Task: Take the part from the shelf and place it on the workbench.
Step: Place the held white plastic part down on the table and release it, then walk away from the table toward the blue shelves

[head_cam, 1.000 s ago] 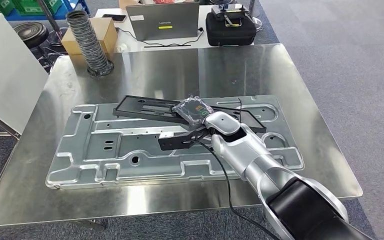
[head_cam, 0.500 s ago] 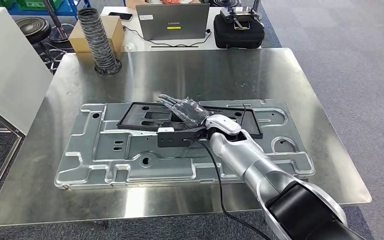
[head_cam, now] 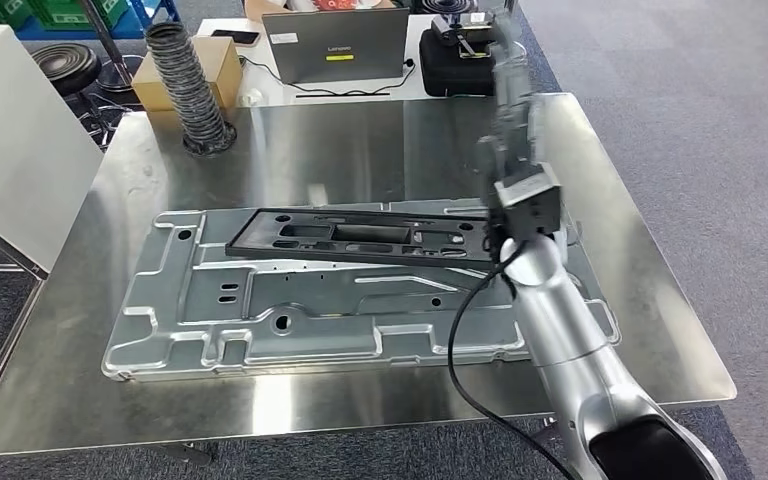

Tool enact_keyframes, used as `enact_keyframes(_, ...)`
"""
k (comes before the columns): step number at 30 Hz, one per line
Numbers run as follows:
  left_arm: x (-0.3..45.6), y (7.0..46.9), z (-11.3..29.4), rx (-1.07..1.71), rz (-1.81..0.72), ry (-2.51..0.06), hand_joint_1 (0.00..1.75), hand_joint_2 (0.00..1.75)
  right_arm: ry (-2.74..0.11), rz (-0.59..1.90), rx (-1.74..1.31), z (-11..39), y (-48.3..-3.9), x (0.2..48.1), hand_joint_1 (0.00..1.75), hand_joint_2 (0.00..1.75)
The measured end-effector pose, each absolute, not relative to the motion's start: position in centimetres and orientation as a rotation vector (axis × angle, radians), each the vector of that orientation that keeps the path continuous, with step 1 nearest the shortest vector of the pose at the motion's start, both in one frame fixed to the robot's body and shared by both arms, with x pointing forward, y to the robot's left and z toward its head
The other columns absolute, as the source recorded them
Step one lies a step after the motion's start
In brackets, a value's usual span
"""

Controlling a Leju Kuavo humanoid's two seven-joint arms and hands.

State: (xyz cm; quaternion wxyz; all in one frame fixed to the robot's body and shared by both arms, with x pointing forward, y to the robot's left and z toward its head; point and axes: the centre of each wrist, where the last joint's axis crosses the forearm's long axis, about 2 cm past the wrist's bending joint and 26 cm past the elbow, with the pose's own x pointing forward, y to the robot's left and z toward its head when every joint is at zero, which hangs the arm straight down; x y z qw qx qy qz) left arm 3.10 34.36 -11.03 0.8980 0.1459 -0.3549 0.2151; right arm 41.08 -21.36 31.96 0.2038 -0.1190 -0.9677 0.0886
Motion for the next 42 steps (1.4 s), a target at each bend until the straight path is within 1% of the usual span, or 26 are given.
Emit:
enact_keyframes(2, 3.0, 34.1, -11.1, 0.308, 0.467, -0.730, 0.00, 0.00, -2.765, 0.094, -0.494, 32.8, -23.7, 39.8, 0.00, 0.87)
enact_keyframes(4, 2.8, 33.8, -11.1, 0.311, 0.485, -0.723, 0.00, 0.00, -2.778, -0.017, -0.623, 32.4, -26.1, 38.6, 0.00, 1.75)
enact_keyframes(7, 2.7, 33.4, -11.2, 0.313, 0.508, -0.715, 0.00, 0.00, -2.743, -0.133, -0.788, 30.3, -30.1, 36.5, 0.00, 1.75)
enact_keyframes(11, 2.2, 33.0, -11.2, 0.300, 0.523, -0.712, 0.00, 0.00, -2.619, -0.205, -0.972, 25.6, -35.5, 32.8, 0.00, 0.00)
enact_keyframes(21, 1.8, 32.8, -11.3, 0.275, 0.544, -0.721, 0.00, 0.00, -2.225, -0.222, -1.159, 17.8, -44.3, 24.4, 0.00, 0.00)
enact_keyframes(27, 1.6, 32.7, -11.3, 0.274, 0.544, -0.718, 0.00, 0.00, -1.971, -0.151, -1.297, 13.6, -48.1, 19.8, 0.00, 0.00)
enact_keyframes(35, 2.2, 32.6, -11.2, 0.258, 0.515, -0.728, 0.00, 0.00, -1.703, -0.027, -1.419, 10.1, -50.6, 14.5, 0.00, 0.00)
enact_keyframes(39, 2.0, 32.4, -11.3, 0.250, 0.511, -0.724, 0.00, 0.00, -1.555, 0.037, -1.439, 8.0, -50.9, 11.9, 0.00, 0.00)
enact_keyframes(42, 2.0, 32.2, -11.3, 0.245, 0.509, -0.721, 0.00, 0.00, -1.450, 0.040, -1.422, 6.1, -50.6, 10.2, 0.00, 0.00)
